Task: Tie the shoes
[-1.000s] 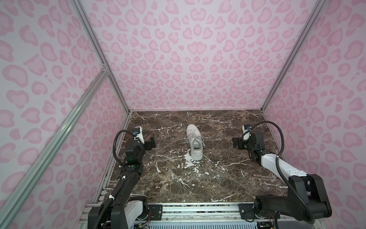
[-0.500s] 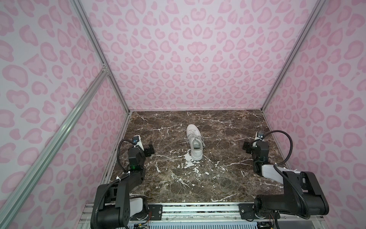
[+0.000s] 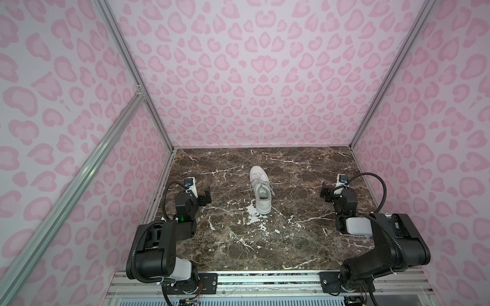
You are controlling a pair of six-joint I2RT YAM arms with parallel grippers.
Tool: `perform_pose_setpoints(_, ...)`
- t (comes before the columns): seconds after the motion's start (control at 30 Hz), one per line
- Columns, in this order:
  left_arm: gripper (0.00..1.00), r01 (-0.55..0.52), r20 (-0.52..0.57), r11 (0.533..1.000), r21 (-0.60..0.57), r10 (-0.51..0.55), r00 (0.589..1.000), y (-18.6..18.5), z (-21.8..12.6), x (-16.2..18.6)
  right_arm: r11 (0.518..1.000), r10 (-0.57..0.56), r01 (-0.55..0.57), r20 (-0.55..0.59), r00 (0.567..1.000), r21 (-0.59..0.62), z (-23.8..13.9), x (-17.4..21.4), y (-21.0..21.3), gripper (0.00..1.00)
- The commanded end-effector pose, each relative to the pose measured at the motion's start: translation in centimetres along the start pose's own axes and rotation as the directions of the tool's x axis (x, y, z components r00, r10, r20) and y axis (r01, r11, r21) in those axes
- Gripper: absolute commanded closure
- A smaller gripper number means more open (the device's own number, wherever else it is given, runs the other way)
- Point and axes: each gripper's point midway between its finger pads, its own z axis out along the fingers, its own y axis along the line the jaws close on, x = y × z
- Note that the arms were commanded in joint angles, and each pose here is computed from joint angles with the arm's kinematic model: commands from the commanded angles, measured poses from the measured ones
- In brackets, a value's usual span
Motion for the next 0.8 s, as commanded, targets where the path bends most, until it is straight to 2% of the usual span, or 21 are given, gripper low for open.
perform_pose_setpoints(0.0, 0.03, -0.018, 0.024, 0.999, -0.028, 0.019, 1.0, 0.33, 0.2, -0.76, 0.999, -0.025, 0.025, -0.007, 1.0, -0.02, 0.0, 0.35, 0.43, 0.01)
perform_pose_setpoints(0.77, 0.03, -0.023, 0.022, 0.999, -0.041, 0.024, 0.999, 0.33, 0.22, -0.78, 0.999, -0.029, 0.029, -0.026, 0.999, -0.016, 0.05, 0.41, 0.46, 0.02)
